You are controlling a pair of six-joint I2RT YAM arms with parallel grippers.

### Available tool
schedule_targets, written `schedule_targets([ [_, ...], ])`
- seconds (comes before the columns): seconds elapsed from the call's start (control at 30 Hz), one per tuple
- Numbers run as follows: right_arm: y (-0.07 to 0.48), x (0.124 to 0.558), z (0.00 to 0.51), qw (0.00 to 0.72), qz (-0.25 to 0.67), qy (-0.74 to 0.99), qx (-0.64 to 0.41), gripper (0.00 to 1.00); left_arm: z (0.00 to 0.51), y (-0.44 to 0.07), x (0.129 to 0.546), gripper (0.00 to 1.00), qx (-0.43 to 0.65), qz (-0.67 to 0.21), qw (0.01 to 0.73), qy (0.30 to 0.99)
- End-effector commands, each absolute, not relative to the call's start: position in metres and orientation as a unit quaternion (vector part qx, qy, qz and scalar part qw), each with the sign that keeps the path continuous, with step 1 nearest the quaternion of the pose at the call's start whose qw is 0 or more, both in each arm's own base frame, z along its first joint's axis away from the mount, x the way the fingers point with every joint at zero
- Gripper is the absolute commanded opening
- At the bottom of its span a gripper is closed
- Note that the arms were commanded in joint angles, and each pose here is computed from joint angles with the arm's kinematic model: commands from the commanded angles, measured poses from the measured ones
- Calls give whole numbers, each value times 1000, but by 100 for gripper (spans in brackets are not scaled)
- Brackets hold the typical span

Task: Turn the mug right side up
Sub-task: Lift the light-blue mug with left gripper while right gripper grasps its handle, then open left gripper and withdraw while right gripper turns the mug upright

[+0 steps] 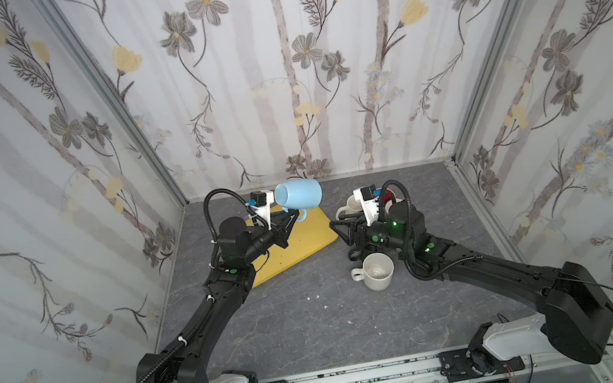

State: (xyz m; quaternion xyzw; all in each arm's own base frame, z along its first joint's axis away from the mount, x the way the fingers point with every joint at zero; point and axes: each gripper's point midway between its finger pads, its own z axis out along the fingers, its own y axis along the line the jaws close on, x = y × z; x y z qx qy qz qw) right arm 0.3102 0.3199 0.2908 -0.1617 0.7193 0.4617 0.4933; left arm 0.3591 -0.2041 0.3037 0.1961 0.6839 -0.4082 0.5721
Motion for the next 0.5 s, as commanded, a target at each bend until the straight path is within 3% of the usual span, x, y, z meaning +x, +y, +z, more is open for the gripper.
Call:
schedule_targets([
  [0.0, 328, 295, 333, 504, 538, 654, -169, 52, 370, -212, 328, 0, 209, -510, 600, 580],
  [0.17, 333, 281, 353, 496, 592, 610, -177, 53, 392, -211, 302, 0, 209, -572, 595, 525],
  [0.47, 353, 270, 373, 460, 643, 575, -209, 53, 404, -212, 273, 0, 228, -620, 571, 487],
])
